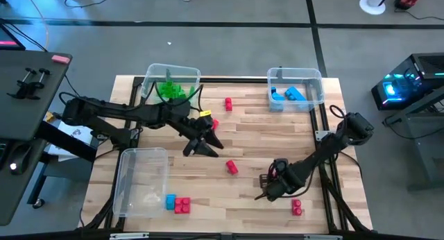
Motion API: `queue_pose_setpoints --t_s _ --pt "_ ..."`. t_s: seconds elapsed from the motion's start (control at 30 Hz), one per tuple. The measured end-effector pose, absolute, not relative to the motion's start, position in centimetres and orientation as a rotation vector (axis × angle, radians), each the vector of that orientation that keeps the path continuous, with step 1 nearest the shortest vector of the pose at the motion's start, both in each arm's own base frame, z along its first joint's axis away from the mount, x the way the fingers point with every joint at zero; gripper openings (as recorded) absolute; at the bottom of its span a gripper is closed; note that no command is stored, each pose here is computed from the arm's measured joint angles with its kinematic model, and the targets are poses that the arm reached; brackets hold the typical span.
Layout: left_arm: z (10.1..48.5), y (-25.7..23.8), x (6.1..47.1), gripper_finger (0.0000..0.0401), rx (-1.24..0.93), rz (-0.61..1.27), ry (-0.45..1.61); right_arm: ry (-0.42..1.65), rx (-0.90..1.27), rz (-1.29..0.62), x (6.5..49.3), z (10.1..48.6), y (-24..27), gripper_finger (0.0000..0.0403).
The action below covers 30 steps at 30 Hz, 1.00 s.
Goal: Sort blocks
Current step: Put the red game piece into the bottom transparent bin
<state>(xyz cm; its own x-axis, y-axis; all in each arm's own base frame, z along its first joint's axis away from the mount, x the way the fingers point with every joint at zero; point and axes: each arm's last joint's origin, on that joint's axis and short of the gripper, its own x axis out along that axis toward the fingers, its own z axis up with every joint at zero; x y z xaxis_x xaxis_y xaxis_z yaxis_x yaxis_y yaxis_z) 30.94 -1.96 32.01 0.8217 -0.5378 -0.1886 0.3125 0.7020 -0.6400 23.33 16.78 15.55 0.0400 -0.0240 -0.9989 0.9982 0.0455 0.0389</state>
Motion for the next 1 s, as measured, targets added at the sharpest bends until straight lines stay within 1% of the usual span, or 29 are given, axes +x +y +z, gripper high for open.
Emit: queue_pose_setpoints --t_s 0.17,0.27,0.37,0.47,0.5,0.53,0.57,0.67,0.73,0.8,0.9,1.0 --pt "32.0 -3.1 30.8 0.0252 -0.628 -0.522 0.393 1.175 1.221 -1.076 23.1 13.9 16.6 0.0212" --pt "32.0 -3.8 30.8 0.0252 -0.632 -0.541 0.402 1.179 1.222 -1.061 22.9 13.4 16.5 0.0188" --pt "32.1 -4.6 30.7 0.0252 -0.625 -0.548 0.399 1.184 1.200 -1.063 22.7 13.4 16.5 0.0134" --pt "32.2 -5.3 30.7 0.0252 -0.625 -0.520 0.379 1.191 1.169 -1.049 22.7 13.4 16.4 0.0050" --pt "32.2 -5.4 30.7 0.0252 -0.624 -0.506 0.369 1.195 1.153 -1.031 22.6 13.6 16.4 0.0027" --pt "32.3 -5.5 30.7 0.0252 -0.623 -0.492 0.359 1.191 1.130 -1.013 22.7 13.9 16.5 0.0017" --pt "32.4 -5.6 30.7 0.0252 -0.621 -0.485 0.348 1.189 1.112 -1.009 22.7 14.3 16.6 0.0017" --pt "32.8 -5.6 30.8 0.0252 -0.600 -0.493 0.292 1.167 1.018 -0.971 22.5 17.0 16.6 0.0019" --pt "33.2 -5.4 30.9 0.0252 -0.573 -0.477 0.236 1.099 0.988 -0.906 22.6 19.8 16.8 0.0008" --pt "33.6 -5.0 31.1 0.0252 -0.534 -0.452 0.188 0.991 0.913 -0.823 22.6 22.2 17.0 0.0005" --pt "34.7 -4.4 31.4 0.0252 -0.432 -0.387 0.163 0.768 0.842 -0.659 23.3 26.3 17.2 0.0009" --pt "36.2 -4.1 31.7 0.0252 -0.315 -0.376 0.144 0.636 0.726 -0.558 24.1 28.8 17.2 0.0004"
